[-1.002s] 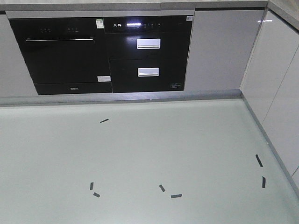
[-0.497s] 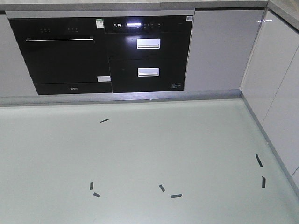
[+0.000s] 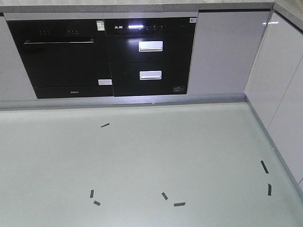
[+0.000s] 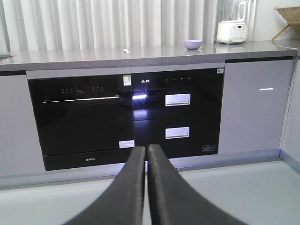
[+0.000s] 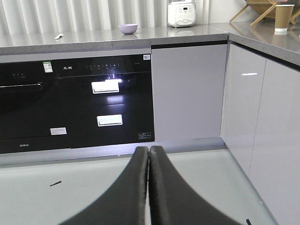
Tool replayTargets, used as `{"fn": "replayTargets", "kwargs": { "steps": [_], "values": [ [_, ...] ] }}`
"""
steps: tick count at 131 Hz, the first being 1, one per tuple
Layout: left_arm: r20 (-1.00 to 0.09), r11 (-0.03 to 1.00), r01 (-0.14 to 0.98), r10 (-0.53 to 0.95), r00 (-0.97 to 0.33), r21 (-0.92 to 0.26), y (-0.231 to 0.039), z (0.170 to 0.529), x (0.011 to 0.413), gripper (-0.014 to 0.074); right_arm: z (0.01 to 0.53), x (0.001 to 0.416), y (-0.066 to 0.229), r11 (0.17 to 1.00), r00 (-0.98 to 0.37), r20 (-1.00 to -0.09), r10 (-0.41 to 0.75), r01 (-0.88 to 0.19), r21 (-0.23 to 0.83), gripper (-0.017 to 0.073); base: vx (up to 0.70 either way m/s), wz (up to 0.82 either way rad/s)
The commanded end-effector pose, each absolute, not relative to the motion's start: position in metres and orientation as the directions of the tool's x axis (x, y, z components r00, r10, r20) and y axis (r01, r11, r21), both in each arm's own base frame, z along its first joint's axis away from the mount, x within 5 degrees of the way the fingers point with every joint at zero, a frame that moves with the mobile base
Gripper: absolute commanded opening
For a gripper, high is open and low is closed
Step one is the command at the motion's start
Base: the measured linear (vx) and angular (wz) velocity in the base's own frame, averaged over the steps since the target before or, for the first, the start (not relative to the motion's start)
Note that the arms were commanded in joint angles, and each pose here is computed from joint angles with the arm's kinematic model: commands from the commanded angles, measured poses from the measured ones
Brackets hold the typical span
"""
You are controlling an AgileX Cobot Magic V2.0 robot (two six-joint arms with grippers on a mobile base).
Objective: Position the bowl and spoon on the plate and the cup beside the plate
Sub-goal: 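Drive the base toward the counter holding the spoon and bowl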
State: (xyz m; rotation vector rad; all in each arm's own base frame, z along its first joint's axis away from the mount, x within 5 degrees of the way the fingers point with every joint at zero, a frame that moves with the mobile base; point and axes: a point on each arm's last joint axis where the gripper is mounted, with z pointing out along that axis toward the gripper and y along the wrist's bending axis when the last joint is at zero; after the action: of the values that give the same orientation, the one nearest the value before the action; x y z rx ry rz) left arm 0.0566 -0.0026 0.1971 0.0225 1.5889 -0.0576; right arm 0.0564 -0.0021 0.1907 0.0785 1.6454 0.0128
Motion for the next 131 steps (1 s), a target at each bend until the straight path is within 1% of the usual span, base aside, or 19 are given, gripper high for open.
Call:
{"fn": "replayTargets", "kwargs": {
  "steps": [1, 69, 131],
  "values": [
    [-0.998, 0.998, 0.059, -0.041, 0.053, -0.038, -0.0031, 0.2007, 0.0557, -0.0006, 0.1955, 0.0567, -0.0026, 0.998, -0.004, -0.999, 0.044, 0.047, 0.044, -0.0008, 0.13, -0.02],
    [-0.998, 0.998, 0.059, -0.041, 0.053, -0.038, -0.0031, 0.2007, 0.0557, -0.0006, 0.1955, 0.0567, -0.0026, 0.998, -0.004, -0.999, 0.044, 0.047, 0.044, -0.0008, 0.16, 0.03],
    [-0.998, 0.998, 0.059, -0.041, 0.053, -0.038, -0.0031, 0.2007, 0.0557, -0.0006, 0.1955, 0.0567, -0.0026, 0.998, -0.004, -0.999, 0.044, 0.047, 0.044, -0.0008, 0.16, -0.06]
  ]
}}
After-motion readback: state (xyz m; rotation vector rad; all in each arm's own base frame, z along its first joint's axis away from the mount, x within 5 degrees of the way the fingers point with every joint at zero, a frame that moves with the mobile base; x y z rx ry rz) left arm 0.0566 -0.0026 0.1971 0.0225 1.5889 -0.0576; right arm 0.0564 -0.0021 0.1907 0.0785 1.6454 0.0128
